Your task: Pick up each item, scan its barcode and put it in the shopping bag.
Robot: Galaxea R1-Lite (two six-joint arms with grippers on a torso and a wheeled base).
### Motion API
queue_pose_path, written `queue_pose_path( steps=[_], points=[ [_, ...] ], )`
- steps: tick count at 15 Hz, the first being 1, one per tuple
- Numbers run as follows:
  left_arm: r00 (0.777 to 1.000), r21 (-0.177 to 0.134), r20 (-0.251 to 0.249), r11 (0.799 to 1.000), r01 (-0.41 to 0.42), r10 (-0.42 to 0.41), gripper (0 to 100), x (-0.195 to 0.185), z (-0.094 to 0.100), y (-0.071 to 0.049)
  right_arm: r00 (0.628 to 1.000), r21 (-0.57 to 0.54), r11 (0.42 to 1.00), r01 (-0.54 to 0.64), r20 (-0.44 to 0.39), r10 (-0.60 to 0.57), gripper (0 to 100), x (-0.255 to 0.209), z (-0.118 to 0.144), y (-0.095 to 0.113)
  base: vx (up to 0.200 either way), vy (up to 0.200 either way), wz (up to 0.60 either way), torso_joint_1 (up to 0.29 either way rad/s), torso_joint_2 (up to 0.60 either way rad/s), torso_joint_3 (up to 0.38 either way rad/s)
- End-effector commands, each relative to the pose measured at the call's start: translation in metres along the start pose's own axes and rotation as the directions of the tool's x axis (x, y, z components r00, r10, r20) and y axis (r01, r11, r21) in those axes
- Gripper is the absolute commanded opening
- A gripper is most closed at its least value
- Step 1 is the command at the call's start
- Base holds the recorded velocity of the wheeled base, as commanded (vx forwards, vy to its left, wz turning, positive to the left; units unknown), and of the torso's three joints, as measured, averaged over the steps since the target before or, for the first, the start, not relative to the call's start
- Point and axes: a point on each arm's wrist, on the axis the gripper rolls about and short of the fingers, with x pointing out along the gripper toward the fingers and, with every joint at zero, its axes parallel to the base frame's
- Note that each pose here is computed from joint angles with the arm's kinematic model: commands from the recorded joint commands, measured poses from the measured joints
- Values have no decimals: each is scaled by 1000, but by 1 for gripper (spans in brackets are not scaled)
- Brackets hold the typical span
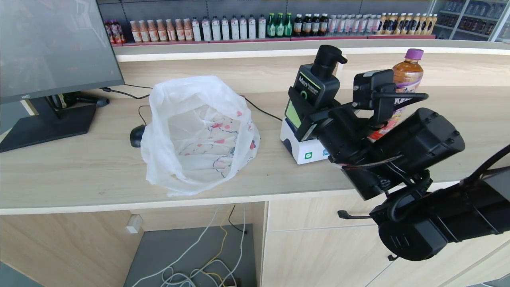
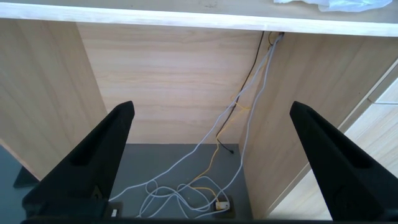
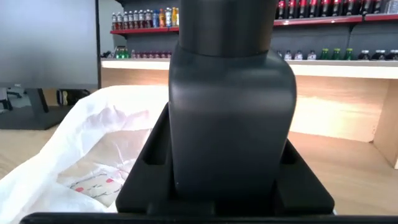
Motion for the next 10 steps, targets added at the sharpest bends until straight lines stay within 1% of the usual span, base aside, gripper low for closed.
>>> queue_pose_path(
  steps=[1,5,10],
  points=[
    [1000,-1,1,1000,0,0,100,0,0,0,1000,3,1000,3,19,-3,0,-1,9,-1,0,0,0,0,0,0],
    [1000,-1,1,1000,0,0,100,0,0,0,999,0,1000,21,36,-21,0,0,14,-8,0,200,0,4,-1,2],
    [1000,-2,1,1000,0,0,100,0,0,0,999,4,1000,23,41,-23,0,2,14,-8,0,200,0,5,2,3]
  ],
)
